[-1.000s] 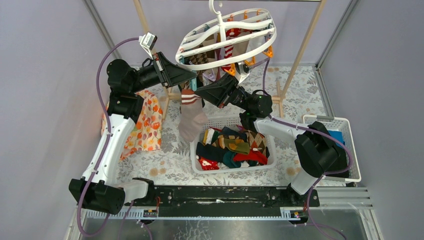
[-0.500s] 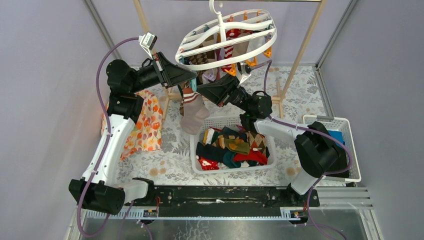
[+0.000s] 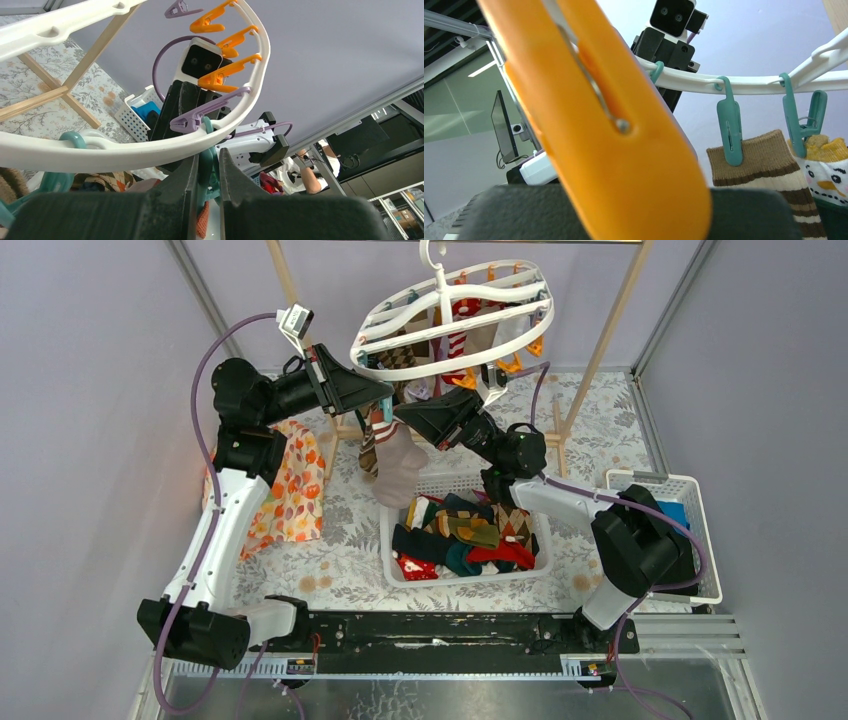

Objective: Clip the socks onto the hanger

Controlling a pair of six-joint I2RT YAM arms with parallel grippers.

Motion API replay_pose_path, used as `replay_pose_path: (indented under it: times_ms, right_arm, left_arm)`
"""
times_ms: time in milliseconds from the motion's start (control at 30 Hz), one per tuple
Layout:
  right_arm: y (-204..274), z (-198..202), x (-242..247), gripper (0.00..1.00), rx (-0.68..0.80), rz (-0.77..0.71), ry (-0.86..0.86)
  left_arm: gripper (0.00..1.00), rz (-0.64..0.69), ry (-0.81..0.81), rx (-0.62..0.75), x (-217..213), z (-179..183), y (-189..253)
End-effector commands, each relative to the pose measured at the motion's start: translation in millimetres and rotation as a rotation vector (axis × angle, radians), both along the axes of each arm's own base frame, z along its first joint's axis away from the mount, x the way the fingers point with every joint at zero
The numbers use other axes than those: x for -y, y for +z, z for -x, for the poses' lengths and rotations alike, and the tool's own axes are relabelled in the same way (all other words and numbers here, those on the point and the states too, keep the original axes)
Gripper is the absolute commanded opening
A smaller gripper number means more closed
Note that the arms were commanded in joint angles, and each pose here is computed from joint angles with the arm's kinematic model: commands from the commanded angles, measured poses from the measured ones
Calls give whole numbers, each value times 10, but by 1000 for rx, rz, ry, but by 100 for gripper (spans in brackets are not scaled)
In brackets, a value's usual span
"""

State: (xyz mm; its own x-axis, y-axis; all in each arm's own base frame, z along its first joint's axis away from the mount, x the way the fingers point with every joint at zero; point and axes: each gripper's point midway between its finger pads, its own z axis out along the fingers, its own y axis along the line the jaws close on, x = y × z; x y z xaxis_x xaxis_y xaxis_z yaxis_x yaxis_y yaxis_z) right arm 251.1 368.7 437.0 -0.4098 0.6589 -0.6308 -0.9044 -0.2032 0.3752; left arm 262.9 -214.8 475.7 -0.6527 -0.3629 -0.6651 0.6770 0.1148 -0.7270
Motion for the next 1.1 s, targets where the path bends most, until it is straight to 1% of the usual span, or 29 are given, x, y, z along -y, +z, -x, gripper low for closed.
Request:
replay_pose_path:
  times_ms: [0, 67, 133, 167, 200, 233, 467, 533, 633, 767, 833, 933, 1000, 1033, 1067]
  right_arm:
    - [488, 270, 242, 0, 152, -146, 1]
    - [484, 273, 239, 0, 152, -145, 3]
    - [492, 276, 235, 0, 150, -146, 8]
    - [500, 282, 232, 0, 151, -147, 14]
    - [505, 295, 225, 0, 155, -146, 20]
    - [517, 307, 221, 0, 158, -146, 25]
    - [544, 316, 237, 0, 156, -156, 20]
    - [536, 311, 238, 0, 151, -155, 18]
    - [531, 304, 244, 0, 144, -157, 17]
    - [538, 309, 247, 0, 139, -158, 22]
    - [523, 300, 244, 0, 130, -157, 23]
    - [490, 284, 231, 0, 115, -153, 28]
    - [470, 271, 220, 0, 105, -151, 32]
    - [459, 262, 218, 0, 100, -148, 33]
    - [434, 255, 210, 7, 90, -142, 35]
  left_arm:
    - [8, -27, -57, 127, -7, 248, 182]
    - [10, -30, -47, 129, -12, 234, 182]
    - [17, -35, -36, 128, -13, 217, 169]
    - [25, -40, -29, 128, -16, 209, 162]
    - [36, -44, -21, 128, -20, 198, 159]
    - [45, -50, -15, 130, -22, 194, 156]
    - [78, -105, 46, 139, -57, 132, 120]
    - [85, -129, 70, 139, -75, 117, 84]
    - [88, -178, 99, 149, -110, 122, -13]
    - [88, -257, 114, 130, -153, 144, -323]
    - [84, -272, 109, 116, -159, 163, -477]
    - [69, -283, 93, 89, -152, 160, -648]
    - [55, -276, 83, 87, -142, 151, -667]
    - [41, -272, 83, 90, -137, 143, -653]
    - [30, -269, 85, 97, -135, 135, -630]
